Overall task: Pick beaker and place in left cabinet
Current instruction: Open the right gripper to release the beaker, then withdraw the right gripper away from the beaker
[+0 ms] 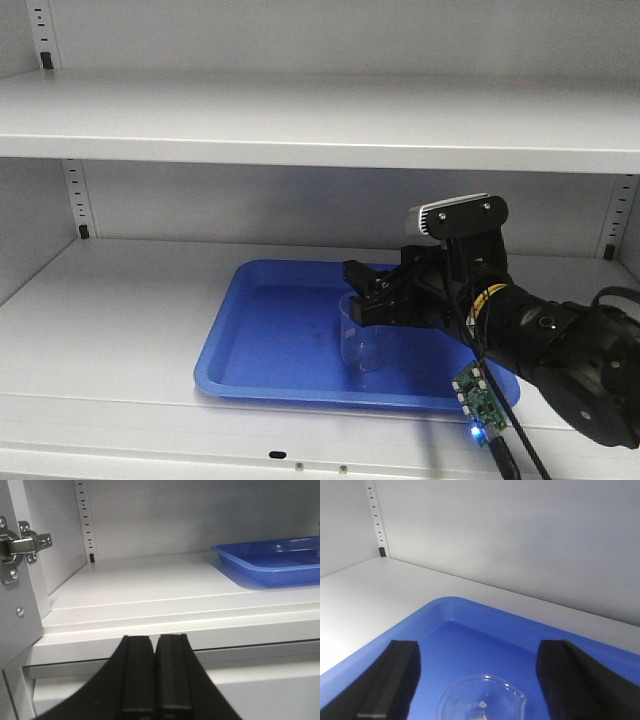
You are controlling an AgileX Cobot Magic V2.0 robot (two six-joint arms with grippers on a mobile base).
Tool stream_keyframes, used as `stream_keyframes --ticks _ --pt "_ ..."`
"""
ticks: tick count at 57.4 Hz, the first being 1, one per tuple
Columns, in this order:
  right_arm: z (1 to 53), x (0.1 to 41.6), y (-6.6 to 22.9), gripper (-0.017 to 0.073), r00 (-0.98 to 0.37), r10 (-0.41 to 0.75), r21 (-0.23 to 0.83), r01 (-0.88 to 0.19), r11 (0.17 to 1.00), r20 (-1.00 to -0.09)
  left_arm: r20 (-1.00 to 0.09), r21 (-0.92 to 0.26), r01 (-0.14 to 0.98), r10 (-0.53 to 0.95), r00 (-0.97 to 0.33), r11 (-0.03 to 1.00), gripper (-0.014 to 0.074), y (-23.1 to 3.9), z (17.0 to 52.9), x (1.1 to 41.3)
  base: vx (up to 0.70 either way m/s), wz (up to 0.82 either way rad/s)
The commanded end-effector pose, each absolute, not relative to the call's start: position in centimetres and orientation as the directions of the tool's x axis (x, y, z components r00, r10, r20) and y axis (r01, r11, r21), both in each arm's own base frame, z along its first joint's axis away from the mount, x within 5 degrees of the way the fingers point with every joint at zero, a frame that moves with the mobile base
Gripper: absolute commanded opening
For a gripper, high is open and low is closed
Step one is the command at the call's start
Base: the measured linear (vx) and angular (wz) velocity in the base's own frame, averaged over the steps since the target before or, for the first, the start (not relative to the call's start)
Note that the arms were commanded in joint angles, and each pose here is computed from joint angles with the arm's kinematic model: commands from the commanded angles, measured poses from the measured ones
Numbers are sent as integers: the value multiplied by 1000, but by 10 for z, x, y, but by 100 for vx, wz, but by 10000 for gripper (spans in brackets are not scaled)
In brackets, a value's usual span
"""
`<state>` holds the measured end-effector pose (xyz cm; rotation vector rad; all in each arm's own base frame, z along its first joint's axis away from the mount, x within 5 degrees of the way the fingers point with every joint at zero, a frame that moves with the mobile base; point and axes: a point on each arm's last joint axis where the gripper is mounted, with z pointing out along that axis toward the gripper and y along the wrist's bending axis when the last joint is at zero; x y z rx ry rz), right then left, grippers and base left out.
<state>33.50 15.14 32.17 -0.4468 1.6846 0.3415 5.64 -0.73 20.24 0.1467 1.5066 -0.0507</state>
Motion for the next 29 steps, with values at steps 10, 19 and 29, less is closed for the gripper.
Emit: stream_keyframes --ticks 10,19,29 --pt "369 317 142 377 -5 -36 -30 -468 883 -999 -988 54 118 36 147 992 1 -7 205 55 0 0" --pt "369 313 137 288 -54 -77 -46 -442 896 -996 -988 54 118 36 147 992 1 -7 205 55 0 0" --pt "375 306 134 174 -50 -85 -55 -436 898 -995 -988 54 118 36 147 992 1 -7 205 55 0 0"
